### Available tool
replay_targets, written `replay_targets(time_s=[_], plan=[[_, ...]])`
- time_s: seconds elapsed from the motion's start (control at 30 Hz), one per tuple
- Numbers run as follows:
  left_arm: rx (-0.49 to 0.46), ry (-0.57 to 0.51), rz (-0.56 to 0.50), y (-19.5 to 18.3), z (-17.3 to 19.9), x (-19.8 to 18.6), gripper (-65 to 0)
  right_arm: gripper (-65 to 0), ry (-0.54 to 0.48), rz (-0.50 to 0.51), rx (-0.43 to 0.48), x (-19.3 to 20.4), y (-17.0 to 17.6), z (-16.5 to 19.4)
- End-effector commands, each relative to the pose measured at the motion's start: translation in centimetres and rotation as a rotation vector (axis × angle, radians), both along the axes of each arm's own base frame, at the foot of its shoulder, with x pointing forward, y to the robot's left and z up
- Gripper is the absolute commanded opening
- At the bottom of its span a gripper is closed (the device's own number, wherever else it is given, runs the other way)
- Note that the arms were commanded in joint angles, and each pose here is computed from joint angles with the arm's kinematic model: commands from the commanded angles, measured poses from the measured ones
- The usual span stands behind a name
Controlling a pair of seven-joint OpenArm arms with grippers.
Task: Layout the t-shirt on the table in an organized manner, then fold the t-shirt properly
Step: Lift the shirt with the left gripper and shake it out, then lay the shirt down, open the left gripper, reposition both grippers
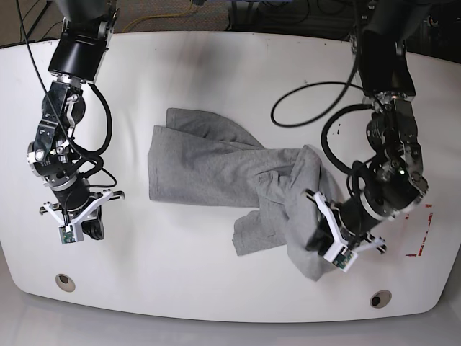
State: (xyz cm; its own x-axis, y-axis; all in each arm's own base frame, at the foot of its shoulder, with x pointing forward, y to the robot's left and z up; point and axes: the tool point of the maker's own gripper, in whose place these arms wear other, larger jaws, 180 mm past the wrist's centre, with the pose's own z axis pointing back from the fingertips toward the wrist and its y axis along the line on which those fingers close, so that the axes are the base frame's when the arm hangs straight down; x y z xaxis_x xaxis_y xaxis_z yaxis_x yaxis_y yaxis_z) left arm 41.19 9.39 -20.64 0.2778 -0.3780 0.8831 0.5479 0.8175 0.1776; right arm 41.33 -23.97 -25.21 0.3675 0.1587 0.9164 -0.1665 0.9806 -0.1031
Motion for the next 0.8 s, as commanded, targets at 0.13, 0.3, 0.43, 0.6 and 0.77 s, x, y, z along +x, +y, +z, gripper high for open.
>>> replay_targets(time_s=[0.13,0.3,0.43,0.6,0.77], plan=[[-0.03,-0.018,0.02,1.0,-0.2,-0.7,-32.5,-64.8,-0.05,0.001,-0.003,0.1,-0.2,1.3],[-0.045,0.024,0.087,3.3,-1.9,-1.5,-18.9,-64.8,-0.035,0.008,0.024,-0.4,0.8,0.3],[-0.037,0.056,0.124,4.8,-3.1,-2.3,-20.0,-64.8,-0.023,0.015,0.045,-1.2,1.9,-0.5],[0.02,0.097,0.161,7.6,-4.6,-3.6,-19.9,-58.8,0.001,0.017,0.088,-1.8,3.5,-1.9],[0.031,0.111,0.219,10.2,-5.1,-4.5,-19.7,-35.7,0.033,0.015,0.139,-2.4,4.9,-3.5]])
